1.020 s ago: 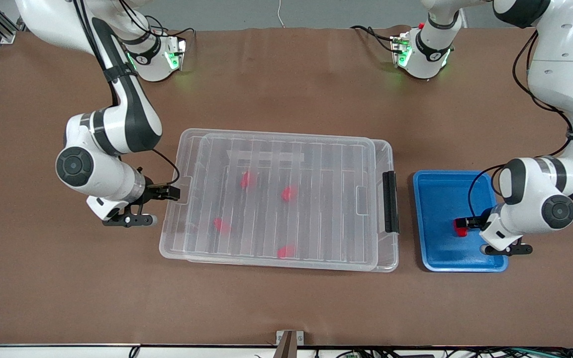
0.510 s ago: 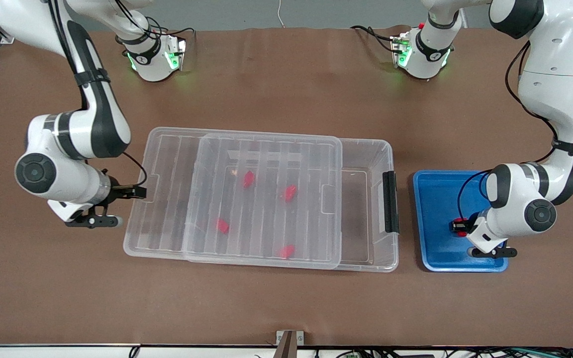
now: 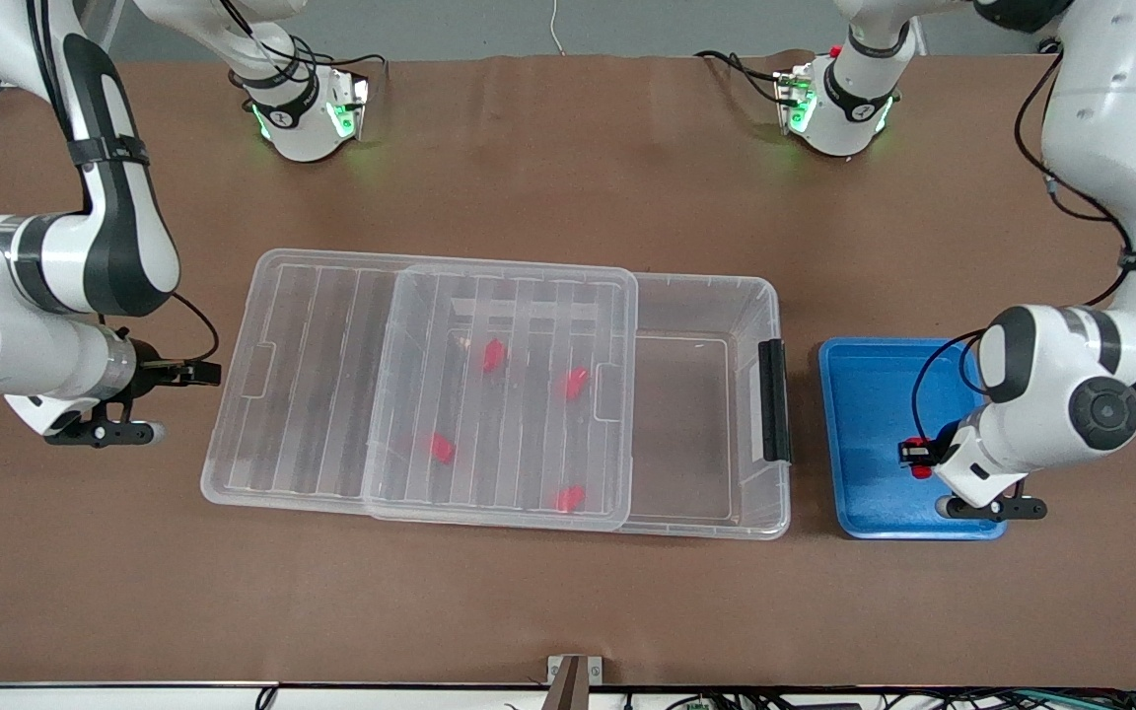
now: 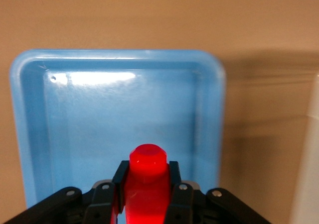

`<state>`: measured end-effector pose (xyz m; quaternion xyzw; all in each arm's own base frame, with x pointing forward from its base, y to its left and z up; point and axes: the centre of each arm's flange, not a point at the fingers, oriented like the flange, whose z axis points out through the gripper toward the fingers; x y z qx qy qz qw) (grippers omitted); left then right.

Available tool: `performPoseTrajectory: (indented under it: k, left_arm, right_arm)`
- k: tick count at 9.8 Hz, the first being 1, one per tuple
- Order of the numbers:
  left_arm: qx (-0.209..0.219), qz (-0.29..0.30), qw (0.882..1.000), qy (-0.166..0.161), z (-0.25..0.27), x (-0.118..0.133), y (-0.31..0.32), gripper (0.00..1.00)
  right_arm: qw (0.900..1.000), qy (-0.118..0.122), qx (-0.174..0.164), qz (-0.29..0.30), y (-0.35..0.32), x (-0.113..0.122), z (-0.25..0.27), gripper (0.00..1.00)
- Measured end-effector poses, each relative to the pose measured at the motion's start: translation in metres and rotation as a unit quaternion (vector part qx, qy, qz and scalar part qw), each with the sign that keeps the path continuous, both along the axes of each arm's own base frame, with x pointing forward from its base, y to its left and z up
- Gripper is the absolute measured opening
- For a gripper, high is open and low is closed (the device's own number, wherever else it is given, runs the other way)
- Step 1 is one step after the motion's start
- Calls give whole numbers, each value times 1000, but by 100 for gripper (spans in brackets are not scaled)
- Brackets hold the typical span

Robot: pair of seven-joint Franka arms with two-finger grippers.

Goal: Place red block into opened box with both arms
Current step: 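Lift the red block with the left gripper and carry it over the box opening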

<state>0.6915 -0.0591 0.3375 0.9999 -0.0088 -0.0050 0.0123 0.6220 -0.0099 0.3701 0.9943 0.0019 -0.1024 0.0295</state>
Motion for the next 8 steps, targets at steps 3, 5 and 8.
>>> performPoseTrajectory:
  k: [3,5,8]
  left_arm:
    - [-23,27,999,4,96,-35,-120,36]
    - [-29,39,999,19,89,-63,-203,36]
    - [3,35,999,22,14,-91,-293,36]
  right_arm:
    - [999,-40,0,-14,4,9,64,100]
    - [996,-87,5,-26,-2,-12,159,100]
    - [991,-105,12,-83,-60,-84,262,100]
